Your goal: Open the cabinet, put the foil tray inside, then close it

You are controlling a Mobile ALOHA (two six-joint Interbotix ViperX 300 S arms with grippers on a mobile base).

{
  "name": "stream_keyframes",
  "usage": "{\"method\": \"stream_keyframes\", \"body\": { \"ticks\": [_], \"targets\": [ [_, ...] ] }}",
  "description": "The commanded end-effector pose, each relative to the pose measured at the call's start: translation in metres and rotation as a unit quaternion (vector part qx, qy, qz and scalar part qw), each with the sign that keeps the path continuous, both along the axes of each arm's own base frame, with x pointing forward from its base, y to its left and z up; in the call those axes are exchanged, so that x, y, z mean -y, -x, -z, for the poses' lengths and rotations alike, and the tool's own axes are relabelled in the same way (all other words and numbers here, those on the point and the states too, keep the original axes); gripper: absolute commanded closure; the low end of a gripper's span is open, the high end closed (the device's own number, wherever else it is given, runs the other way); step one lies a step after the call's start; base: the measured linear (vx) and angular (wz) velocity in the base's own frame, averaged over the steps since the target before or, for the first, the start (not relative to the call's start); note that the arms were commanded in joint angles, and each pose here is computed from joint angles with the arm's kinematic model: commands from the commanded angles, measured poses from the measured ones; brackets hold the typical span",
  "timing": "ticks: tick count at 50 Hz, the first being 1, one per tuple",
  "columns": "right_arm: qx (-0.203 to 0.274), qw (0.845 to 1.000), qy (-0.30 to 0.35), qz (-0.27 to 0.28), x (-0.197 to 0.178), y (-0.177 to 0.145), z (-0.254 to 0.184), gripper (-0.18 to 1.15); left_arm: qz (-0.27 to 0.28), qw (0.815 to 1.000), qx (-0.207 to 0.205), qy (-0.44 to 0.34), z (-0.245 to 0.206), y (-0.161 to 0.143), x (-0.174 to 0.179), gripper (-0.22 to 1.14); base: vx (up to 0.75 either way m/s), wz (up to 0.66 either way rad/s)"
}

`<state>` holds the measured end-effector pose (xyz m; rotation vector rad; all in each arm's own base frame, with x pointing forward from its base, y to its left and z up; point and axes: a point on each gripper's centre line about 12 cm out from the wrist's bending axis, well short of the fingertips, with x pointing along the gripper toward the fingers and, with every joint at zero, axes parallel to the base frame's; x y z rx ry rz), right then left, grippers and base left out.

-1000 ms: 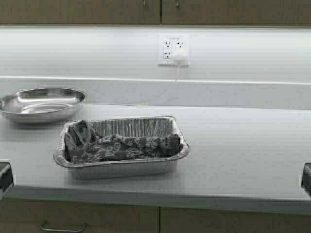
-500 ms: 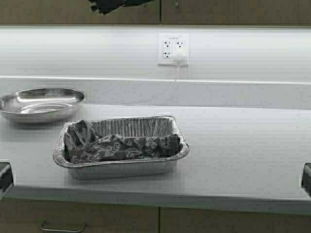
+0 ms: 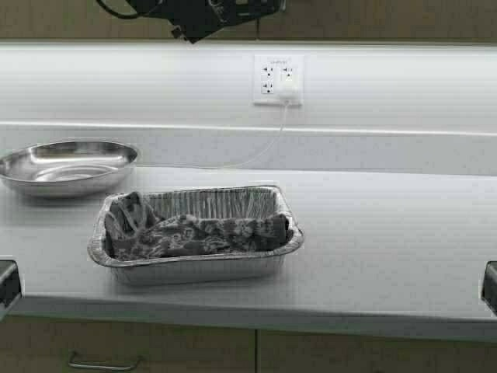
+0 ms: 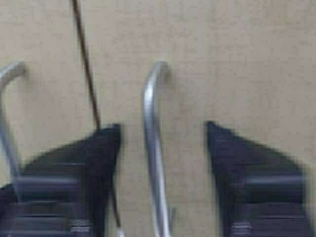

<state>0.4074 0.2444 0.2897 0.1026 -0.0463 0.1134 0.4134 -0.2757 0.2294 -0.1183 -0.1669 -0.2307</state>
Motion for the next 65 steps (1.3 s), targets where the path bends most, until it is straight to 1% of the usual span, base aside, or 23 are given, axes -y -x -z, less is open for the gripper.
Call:
{"method": "stream_keyframes", "body": {
  "ticks": [1,3,4,5,6,8,11,13,15,21,34,40,46,53,59,65],
  "targets": [
    [0.0,0.999,-0.044,0.015,0.002,-0.005,-0.019,0.8,0.011,0.999,-0.016,0.026,-0.03,-0.024,0.002,0.62,-0.03,0.02],
    [-0.004,0.999,-0.05,0.014,0.003,-0.004,-0.021,0.98,0.019,0.999,-0.033,0.025,-0.03,-0.027,0.004,0.84,-0.03,0.03],
    [-0.004,0.999,-0.052,0.014,0.003,-0.003,-0.023,1.03,0.023,0.999,-0.04,0.023,-0.031,-0.027,0.004,0.92,-0.04,0.04],
    [-0.005,0.998,-0.053,0.011,0.004,-0.001,-0.024,1.06,0.03,0.998,-0.048,0.023,-0.033,-0.027,0.006,1.03,-0.04,0.05],
    [-0.006,0.999,-0.052,0.01,0.004,0.001,-0.025,1.05,0.033,0.998,-0.051,0.022,-0.035,-0.026,0.006,1.05,-0.05,0.08],
    [-0.006,0.999,-0.047,0.008,0.005,0.007,-0.025,0.99,0.037,0.998,-0.053,0.02,-0.04,-0.023,0.005,1.02,-0.05,0.11],
    [-0.005,0.999,-0.035,0.004,0.008,0.017,-0.028,0.87,0.041,0.998,-0.049,0.014,-0.046,-0.014,0.0,0.9,-0.06,0.09],
    [-0.006,1.0,-0.022,-0.003,0.008,0.027,-0.029,0.84,0.047,0.998,-0.045,0.008,-0.051,-0.005,-0.004,0.84,-0.06,0.04],
    [-0.005,1.0,-0.012,-0.007,0.011,0.036,-0.031,0.85,0.052,0.998,-0.04,-0.002,-0.055,0.003,-0.009,0.83,-0.06,0.03],
    [-0.006,1.0,0.018,-0.017,0.026,0.063,-0.035,0.89,0.066,0.997,-0.036,-0.022,-0.061,0.034,-0.027,0.89,-0.05,-0.04],
    [-0.048,0.995,0.029,-0.081,0.059,0.116,-0.028,0.89,0.065,0.996,-0.05,-0.04,-0.058,0.098,-0.077,0.88,-0.04,-0.06],
    [-0.07,0.993,0.038,-0.085,0.077,0.128,-0.014,0.89,0.068,0.995,-0.051,-0.05,-0.055,0.128,-0.099,0.88,-0.07,-0.09],
    [-0.078,0.992,0.048,-0.082,0.098,0.138,-0.009,0.89,0.069,0.994,-0.062,-0.06,-0.052,0.153,-0.123,0.88,-0.07,-0.07],
    [-0.089,0.989,0.062,-0.105,0.115,0.151,-0.008,0.89,0.064,0.994,-0.066,-0.055,-0.058,0.179,-0.153,0.88,-0.08,-0.07],
    [-0.086,0.989,0.055,-0.108,0.131,0.163,-0.013,0.89,0.053,0.995,-0.064,-0.054,-0.071,0.196,-0.179,0.88,-0.07,-0.03],
    [-0.092,0.988,0.052,-0.116,0.14,0.169,-0.016,0.89,0.043,0.993,-0.09,-0.068,-0.077,0.204,-0.198,0.88,-0.06,-0.01]
  ]
}}
